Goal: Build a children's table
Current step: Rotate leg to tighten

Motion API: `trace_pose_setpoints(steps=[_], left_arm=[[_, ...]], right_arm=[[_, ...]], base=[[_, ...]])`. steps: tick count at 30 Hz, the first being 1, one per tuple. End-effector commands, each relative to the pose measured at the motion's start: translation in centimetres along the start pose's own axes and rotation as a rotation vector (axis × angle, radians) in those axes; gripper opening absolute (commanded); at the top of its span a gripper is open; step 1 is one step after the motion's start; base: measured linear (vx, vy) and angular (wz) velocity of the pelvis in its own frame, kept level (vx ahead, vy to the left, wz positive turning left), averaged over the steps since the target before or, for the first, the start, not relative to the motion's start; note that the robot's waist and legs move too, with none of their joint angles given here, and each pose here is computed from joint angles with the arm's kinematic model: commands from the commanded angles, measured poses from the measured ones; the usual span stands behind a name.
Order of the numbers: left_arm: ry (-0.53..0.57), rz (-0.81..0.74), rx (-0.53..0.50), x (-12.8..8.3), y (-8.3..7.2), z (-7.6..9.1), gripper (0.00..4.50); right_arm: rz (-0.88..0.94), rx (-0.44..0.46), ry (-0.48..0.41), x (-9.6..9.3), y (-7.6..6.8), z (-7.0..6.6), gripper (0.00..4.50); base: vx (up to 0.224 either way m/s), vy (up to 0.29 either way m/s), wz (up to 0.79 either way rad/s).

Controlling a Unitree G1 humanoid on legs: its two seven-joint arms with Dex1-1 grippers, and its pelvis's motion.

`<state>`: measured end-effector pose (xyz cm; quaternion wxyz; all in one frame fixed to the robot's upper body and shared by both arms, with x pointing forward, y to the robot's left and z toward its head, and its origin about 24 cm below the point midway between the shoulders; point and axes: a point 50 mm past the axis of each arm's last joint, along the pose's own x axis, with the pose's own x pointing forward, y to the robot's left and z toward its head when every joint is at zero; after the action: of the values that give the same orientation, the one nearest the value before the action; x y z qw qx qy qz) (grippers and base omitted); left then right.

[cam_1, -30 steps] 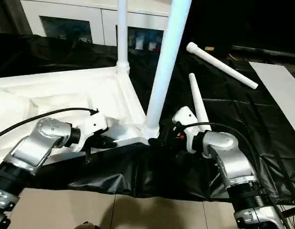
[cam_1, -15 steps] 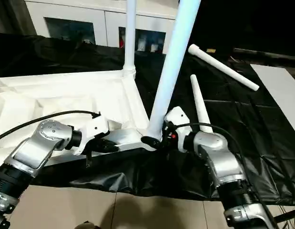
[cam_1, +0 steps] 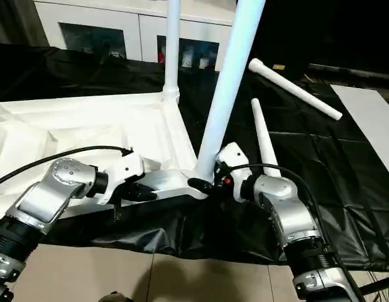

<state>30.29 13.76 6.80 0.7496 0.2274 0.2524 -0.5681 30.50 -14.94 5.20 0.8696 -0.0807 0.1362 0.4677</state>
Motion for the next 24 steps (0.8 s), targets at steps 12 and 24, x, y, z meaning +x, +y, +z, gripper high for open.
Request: trace_pose_setpoints(steps=[12,24], left_arm=[[-0.085,0.140,-0.055,1.1,0.8,1.0,0.00],[-0.120,0.441,-0.266,5.6,1.7,4.0,0.00]], right_arm=[[-0.201,0.106,0.107,1.4,-0.8,-2.4,2.67],[-0.620,0.434,0.146,6.8,0.6,-3.6,2.66]], base=[[0.000,0.000,0.00],[0.000,0.000,0.00]])
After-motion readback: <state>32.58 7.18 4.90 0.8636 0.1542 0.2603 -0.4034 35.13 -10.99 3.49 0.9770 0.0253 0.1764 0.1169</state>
